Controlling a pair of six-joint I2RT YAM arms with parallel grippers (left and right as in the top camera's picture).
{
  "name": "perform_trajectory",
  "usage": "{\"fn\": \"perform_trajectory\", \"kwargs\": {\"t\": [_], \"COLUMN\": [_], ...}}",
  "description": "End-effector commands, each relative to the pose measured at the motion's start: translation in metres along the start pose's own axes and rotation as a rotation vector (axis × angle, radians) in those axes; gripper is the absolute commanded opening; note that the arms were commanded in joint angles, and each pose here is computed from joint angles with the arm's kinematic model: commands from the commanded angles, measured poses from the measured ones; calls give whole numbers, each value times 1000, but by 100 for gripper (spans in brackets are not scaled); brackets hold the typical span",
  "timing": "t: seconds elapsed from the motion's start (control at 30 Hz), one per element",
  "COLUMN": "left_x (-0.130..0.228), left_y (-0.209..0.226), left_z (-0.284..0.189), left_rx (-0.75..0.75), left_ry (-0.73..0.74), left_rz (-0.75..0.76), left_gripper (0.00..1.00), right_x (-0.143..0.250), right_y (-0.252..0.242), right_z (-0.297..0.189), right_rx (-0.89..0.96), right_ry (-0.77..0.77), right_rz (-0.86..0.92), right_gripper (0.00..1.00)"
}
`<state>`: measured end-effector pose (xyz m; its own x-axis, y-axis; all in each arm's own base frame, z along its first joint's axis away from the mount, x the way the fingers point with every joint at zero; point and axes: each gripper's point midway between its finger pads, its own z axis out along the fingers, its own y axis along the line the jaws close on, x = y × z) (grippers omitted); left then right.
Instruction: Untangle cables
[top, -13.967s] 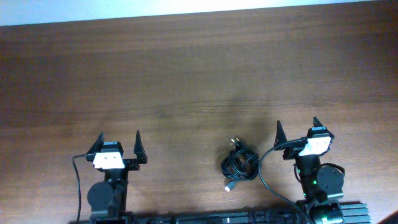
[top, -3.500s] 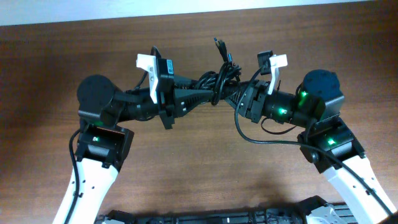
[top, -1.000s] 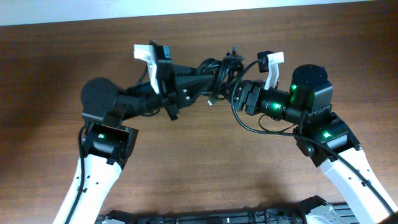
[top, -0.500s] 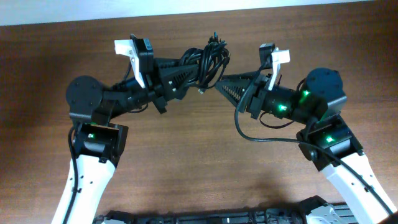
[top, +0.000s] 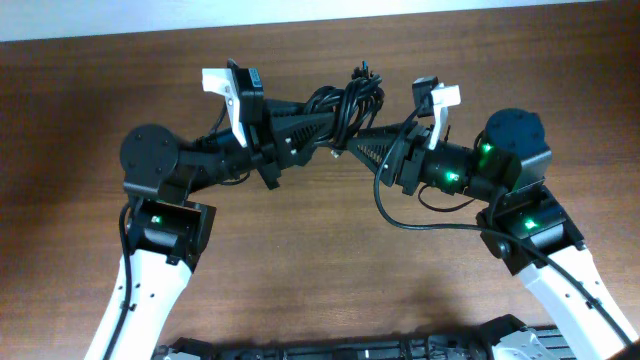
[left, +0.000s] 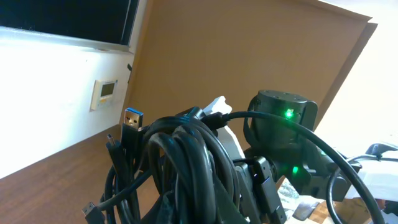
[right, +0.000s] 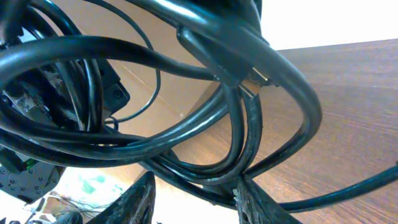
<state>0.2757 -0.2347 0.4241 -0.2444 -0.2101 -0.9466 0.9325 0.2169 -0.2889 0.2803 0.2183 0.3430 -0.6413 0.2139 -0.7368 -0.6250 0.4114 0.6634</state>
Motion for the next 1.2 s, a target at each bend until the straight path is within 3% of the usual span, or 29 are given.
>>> {"fn": "perform_trajectory", "kwargs": {"t": [0.0,0.4,0.43,0.47,0.5,0.63,0.7,0.77,0.87,1.17], "left_x": [-14,-5,-4,-2,-2,-9,-9,7,18,8], "left_y": [-17,-36,-40,-44,-44,-32,-5,49,92,125], "left_z": [-2,7,10,12,13,11,7,-5,-26,-55], "left_rx": [36,110,123,138,133,73,-51,-327,-588,-838], "left_ry": [-14,16,20,24,21,-13,-31,-20,-30,-130], "left_rz": [24,-14,-16,-18,-18,-13,31,-74,-135,-152], "left_gripper": [0,0,0,0,0,0,0,0,0,0], "right_x": [-5,-10,-10,-10,-9,0,9,18,31,39], "right_y": [2,-4,-4,-4,-4,-7,-2,6,11,10], "right_z": [-2,-2,-2,-2,-2,-2,-2,-3,-4,-6], "right_rx": [9,47,47,47,44,51,12,-38,-76,-73], "right_ry": [-20,-47,-46,-45,-42,-8,37,83,141,173], "right_rz": [-22,-63,-85,-87,-86,-55,-37,-21,16,50], "right_gripper": [41,41,37,16,4,4,4,4,4,4]}}
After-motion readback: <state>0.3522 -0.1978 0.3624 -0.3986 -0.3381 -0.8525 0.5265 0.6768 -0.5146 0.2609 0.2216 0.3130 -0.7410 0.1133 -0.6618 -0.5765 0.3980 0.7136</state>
